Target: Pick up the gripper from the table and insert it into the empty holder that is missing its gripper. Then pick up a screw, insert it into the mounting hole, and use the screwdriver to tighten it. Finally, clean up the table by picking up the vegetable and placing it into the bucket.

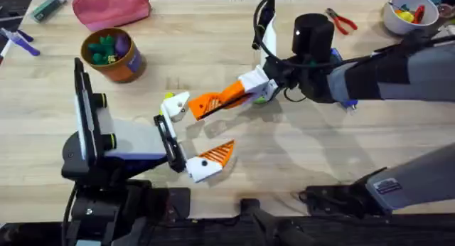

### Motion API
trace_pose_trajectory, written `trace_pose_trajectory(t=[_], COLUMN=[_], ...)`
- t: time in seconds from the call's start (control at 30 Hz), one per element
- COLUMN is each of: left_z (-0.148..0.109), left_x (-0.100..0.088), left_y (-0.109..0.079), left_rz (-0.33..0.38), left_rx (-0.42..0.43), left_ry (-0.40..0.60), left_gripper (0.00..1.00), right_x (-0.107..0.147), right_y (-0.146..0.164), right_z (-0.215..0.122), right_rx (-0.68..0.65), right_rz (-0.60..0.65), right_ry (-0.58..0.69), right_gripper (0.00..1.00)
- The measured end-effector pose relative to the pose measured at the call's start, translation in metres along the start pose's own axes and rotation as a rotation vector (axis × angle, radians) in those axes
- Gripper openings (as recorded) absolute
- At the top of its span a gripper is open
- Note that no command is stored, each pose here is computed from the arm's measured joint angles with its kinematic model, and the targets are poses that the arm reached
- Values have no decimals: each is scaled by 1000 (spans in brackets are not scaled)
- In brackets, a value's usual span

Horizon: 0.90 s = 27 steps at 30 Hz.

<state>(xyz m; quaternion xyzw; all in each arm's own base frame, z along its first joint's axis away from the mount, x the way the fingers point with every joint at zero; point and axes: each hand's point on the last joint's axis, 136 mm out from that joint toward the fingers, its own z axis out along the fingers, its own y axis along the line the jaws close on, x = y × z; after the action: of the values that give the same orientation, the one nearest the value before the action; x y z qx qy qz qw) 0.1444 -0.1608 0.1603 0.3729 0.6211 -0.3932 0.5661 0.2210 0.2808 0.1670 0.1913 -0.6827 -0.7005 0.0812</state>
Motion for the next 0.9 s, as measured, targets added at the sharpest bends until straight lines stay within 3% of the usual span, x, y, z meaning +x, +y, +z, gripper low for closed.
trace_pose_trajectory(t=[0.9], left_z=[0], left_x=[0], left_y=[0], left_rz=[0], left_rx=[0], left_ry=[0], left_gripper=[950], right_x=[3], right_y=[3], right_z=[9], right_rx=[-4], right_rz=[26], right_ry=[29], right_gripper=[10])
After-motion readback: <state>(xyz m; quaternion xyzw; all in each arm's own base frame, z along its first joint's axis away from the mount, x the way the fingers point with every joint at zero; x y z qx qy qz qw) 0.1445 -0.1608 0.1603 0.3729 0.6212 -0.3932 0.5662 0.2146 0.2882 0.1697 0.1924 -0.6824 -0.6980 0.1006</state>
